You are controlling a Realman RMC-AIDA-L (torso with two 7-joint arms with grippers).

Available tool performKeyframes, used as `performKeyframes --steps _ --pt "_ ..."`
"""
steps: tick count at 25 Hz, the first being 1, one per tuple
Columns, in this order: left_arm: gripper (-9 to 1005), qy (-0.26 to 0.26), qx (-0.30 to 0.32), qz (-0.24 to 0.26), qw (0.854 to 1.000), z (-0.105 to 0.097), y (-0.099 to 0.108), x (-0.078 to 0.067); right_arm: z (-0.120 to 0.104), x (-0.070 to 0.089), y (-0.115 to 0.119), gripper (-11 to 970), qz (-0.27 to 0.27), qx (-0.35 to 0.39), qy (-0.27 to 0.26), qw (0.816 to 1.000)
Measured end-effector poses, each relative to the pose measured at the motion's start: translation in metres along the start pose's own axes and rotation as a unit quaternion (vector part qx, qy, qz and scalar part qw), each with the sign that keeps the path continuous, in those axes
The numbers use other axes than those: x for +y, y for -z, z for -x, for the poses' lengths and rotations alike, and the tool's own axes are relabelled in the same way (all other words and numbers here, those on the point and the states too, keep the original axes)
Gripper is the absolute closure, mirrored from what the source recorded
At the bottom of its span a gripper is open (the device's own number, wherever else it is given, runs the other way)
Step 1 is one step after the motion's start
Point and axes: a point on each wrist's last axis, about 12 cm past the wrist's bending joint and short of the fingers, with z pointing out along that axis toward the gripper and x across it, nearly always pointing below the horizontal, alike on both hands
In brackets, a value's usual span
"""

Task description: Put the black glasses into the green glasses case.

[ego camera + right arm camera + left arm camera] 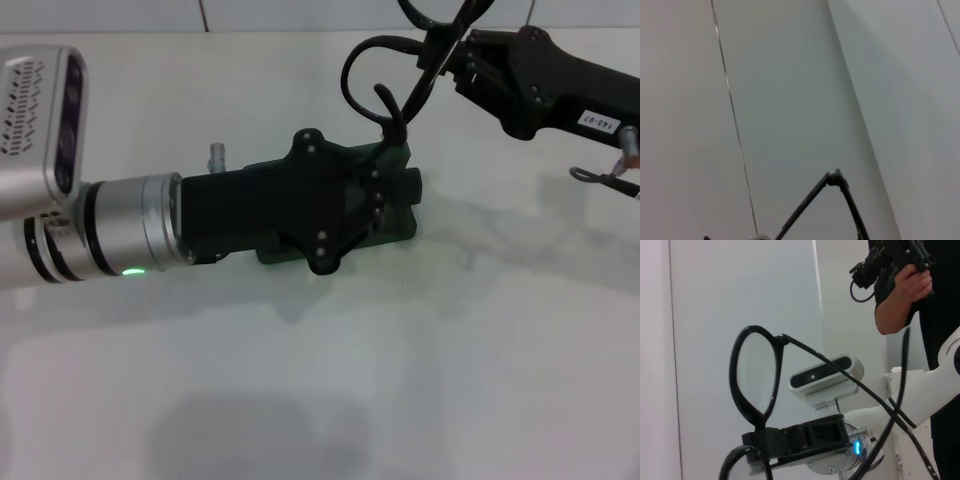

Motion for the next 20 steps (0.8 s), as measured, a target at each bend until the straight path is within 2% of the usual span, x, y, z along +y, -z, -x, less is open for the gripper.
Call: performKeyframes --steps 13,20 --pt "983 -0.001 -0.002 0.004 1.0 0.0 0.001 -0.001 0.001 -0.001 0.001 921 -0.003 -0.003 -0.01 1.0" --pt "982 0.008 0.011 0.034 0.999 -0.005 0.021 -0.004 0.005 -0.007 0.012 920 -0.032 -0.009 -0.006 0.999"
